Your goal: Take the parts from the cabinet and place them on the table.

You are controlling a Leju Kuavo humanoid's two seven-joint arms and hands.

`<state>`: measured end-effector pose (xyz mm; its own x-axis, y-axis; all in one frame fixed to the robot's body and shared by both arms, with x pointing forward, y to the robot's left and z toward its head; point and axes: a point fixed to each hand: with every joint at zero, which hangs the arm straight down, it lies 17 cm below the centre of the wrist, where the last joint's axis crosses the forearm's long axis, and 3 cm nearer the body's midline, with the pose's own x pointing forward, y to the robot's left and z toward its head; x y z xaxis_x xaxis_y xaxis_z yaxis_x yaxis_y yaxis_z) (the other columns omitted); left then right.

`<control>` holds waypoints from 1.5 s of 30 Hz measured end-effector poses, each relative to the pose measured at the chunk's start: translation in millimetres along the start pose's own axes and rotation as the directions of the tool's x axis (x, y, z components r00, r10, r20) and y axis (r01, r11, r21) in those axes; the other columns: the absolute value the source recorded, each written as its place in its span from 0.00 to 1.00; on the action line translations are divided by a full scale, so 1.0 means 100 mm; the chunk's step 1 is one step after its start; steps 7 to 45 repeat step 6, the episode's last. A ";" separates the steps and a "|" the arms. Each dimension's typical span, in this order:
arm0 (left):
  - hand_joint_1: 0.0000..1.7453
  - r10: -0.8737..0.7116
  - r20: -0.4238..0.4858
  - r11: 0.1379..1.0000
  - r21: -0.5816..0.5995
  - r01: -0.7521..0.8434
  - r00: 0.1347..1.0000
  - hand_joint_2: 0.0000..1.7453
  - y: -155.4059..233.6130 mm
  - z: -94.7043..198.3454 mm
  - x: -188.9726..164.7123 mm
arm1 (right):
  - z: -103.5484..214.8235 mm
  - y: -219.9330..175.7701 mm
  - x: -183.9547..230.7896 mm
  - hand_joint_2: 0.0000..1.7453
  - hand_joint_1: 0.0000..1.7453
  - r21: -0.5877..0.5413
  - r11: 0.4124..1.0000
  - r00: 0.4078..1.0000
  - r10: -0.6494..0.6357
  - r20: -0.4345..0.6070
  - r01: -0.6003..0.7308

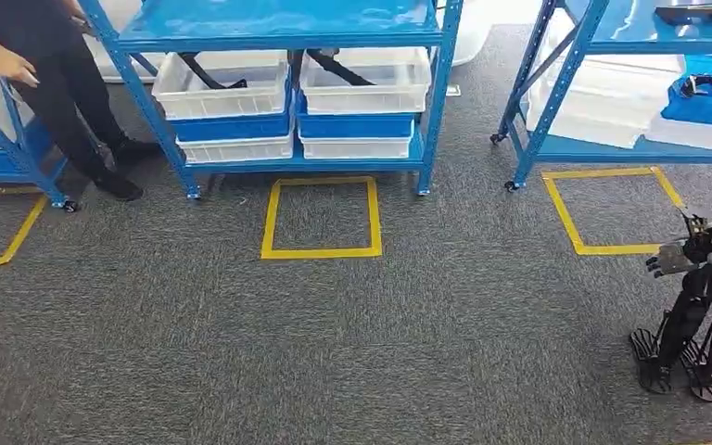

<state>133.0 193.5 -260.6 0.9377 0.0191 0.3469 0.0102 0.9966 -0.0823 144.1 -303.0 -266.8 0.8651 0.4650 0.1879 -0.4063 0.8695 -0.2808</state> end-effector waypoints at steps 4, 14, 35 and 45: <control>0.00 -0.007 0.002 1.000 -0.013 0.007 1.000 1.00 -0.02 0.00 0.01 | 0.03 0.19 -0.03 1.00 0.00 0.047 0.997 0.998 0.062 0.000 -0.062; 0.00 -0.013 0.001 1.000 -0.025 0.013 1.000 1.00 -0.04 0.01 0.00 | 0.05 0.27 -0.05 1.00 0.00 0.072 0.993 0.996 0.095 0.002 -0.094; 0.00 -0.013 0.001 1.000 -0.025 0.013 1.000 1.00 -0.04 0.01 0.00 | 0.05 0.27 -0.05 1.00 0.00 0.072 0.993 0.996 0.095 0.002 -0.094; 0.00 -0.013 0.001 1.000 -0.025 0.013 1.000 1.00 -0.04 0.01 0.00 | 0.05 0.27 -0.05 1.00 0.00 0.072 0.993 0.996 0.095 0.002 -0.094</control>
